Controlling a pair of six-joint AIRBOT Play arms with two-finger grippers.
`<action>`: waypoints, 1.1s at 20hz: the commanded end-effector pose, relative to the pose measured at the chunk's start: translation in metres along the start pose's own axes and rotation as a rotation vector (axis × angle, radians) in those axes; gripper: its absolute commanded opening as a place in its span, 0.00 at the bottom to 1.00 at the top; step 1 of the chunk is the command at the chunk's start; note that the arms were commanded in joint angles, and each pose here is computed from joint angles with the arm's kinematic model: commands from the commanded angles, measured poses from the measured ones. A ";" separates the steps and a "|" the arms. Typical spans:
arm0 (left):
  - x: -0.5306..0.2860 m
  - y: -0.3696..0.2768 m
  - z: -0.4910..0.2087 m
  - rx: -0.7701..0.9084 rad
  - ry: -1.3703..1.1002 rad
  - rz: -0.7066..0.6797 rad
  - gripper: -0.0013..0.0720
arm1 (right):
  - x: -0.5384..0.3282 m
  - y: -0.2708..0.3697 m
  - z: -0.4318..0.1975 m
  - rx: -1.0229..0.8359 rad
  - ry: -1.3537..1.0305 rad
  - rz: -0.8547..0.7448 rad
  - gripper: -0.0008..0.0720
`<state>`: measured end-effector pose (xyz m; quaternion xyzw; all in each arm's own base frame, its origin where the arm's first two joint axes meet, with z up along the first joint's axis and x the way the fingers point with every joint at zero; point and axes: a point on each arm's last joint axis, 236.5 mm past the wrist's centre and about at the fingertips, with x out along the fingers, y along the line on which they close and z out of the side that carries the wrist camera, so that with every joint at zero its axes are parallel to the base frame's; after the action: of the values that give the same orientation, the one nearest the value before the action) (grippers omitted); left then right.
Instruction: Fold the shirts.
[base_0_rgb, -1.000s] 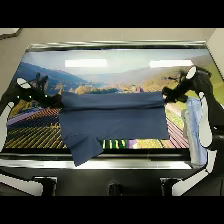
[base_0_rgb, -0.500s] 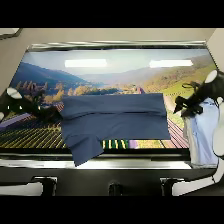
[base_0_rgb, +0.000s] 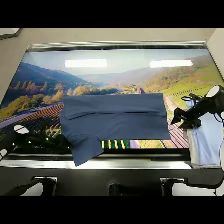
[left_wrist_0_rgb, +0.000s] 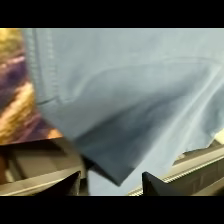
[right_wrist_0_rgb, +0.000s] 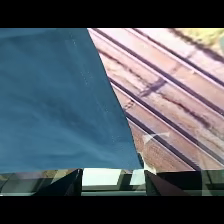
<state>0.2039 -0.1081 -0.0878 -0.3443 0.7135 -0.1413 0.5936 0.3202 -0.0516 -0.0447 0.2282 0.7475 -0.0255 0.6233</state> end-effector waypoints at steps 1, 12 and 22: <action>0.016 -0.002 0.007 -0.038 -0.071 -0.006 0.38 | 0.018 -0.004 -0.016 -0.003 0.041 0.005 0.69; 0.008 -0.011 0.022 0.028 -0.169 0.015 0.05 | 0.077 0.005 -0.020 0.037 0.044 0.107 0.70; -0.090 -0.086 0.081 0.259 -0.433 0.010 0.04 | 0.014 0.043 0.023 -0.022 -0.123 0.202 0.07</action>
<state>0.2790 -0.1039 -0.0364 -0.3017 0.5990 -0.1463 0.7272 0.3252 -0.0183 -0.0854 0.2851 0.7187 0.0172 0.6339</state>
